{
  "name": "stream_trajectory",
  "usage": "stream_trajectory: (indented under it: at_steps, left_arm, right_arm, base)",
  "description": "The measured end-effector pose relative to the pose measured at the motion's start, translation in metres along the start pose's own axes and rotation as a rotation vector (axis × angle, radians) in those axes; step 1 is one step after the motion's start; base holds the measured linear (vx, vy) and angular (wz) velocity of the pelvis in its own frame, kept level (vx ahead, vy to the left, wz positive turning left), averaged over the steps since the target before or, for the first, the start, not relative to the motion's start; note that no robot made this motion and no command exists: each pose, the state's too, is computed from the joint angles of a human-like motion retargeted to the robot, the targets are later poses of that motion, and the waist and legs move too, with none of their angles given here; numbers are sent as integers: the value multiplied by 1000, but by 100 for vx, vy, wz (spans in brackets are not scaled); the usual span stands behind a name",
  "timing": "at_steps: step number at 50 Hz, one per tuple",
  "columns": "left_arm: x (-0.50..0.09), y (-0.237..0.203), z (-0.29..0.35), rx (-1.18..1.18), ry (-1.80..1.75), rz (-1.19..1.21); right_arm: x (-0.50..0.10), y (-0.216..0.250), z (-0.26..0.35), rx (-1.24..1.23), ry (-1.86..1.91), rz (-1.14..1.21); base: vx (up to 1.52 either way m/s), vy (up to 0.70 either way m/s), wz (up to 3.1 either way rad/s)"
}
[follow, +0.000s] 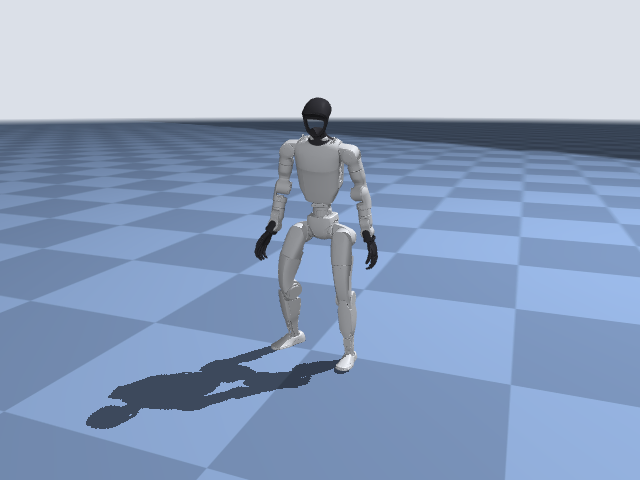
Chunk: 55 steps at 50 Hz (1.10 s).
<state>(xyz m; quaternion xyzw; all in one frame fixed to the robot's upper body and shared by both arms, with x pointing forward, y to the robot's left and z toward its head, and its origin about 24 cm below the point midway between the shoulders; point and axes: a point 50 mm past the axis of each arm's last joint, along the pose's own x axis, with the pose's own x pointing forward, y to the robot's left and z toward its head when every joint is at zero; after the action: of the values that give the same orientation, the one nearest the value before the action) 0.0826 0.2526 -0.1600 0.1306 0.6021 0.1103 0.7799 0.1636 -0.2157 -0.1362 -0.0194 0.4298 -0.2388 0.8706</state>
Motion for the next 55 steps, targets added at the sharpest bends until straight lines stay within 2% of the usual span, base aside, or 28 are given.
stream_trajectory:
  at_steps: [6,14,20,27,32,35,39,45,50,55]
  left_arm:
    - [0,8,30,-1,-124,-2]
    - [-35,5,166,-1,-615,-55]
    - [-106,-11,274,108,-1024,1]
    - [-221,-59,364,356,-1446,57]
    - [-266,-111,369,520,-1598,7]
    - [-268,-146,356,582,-1575,-65]
    - [-262,-185,336,627,-1501,-136]
    - [-294,-217,320,597,-1654,-155]
    - [-366,-238,313,629,-1936,-223]
    - [-434,-257,295,693,-2148,-330]
  right_arm:
    - [-1,19,41,207,-116,67]
    - [-38,71,144,586,-393,413]
    - [-99,78,229,612,-781,600]
    - [-155,64,285,507,-1146,549]
    - [-164,73,286,544,-1134,610]
    - [-152,82,272,600,-1008,658]
    - [-128,77,249,667,-863,559]
    - [-131,28,238,767,-953,374]
    - [-161,-24,253,815,-1209,216]
    - [-195,-67,268,871,-1448,-55]
  base:
    - [3,9,6]
    - [-4,-2,-16]
    - [-7,-9,-47]
    - [-2,-16,-58]
    - [7,-22,-93]
    - [15,-22,-137]
    - [23,-19,-152]
    - [27,-7,-191]
    - [24,7,-168]
    - [21,16,-104]
